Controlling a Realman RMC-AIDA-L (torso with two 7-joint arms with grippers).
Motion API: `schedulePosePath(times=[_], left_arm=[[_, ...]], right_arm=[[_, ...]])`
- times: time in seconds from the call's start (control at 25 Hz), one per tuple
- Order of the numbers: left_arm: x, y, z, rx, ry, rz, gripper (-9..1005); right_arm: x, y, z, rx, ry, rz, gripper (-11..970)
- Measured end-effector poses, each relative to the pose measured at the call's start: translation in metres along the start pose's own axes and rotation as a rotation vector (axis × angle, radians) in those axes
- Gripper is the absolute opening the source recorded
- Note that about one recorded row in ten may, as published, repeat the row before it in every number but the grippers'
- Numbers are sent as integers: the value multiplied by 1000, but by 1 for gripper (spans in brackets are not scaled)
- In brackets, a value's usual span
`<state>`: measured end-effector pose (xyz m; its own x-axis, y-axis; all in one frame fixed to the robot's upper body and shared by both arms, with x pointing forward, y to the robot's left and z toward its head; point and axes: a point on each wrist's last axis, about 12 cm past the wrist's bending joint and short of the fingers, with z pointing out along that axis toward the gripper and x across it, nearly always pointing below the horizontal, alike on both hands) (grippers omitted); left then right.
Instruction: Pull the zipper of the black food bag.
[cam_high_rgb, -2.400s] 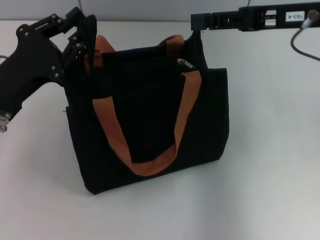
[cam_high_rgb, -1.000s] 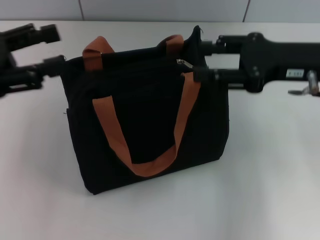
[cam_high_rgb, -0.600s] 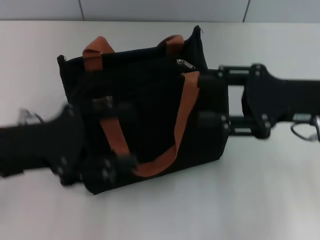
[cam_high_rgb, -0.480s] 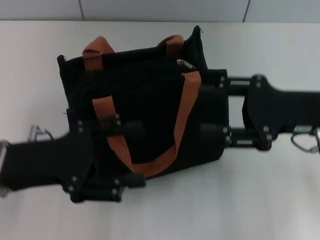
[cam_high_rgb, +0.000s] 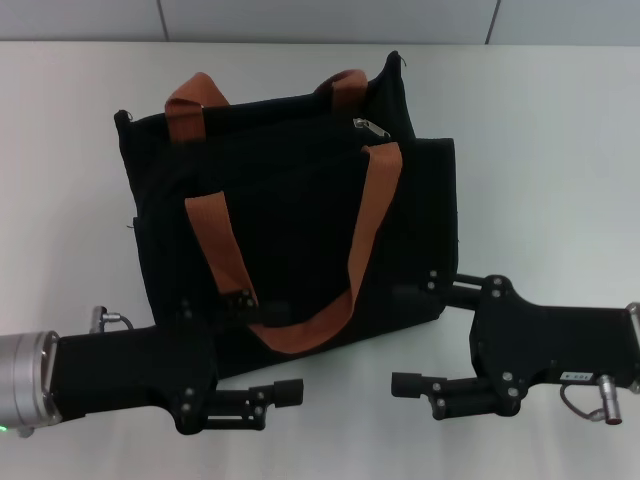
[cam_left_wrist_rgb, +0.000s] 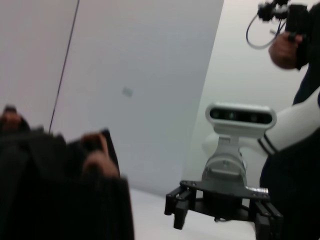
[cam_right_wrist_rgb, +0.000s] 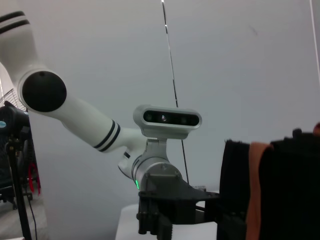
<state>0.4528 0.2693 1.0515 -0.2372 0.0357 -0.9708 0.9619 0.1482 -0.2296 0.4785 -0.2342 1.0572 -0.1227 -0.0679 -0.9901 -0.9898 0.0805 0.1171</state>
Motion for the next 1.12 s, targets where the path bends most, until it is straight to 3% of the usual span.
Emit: schedulePosePath(times=[0.2, 1.12], left_arm=[[4, -1, 3, 4, 29, -2, 811], [8, -2, 4, 15, 56, -3, 811]], right_arm=[[12, 3, 2, 12, 54, 9, 825], [17, 0, 5, 42, 75, -11, 820]])
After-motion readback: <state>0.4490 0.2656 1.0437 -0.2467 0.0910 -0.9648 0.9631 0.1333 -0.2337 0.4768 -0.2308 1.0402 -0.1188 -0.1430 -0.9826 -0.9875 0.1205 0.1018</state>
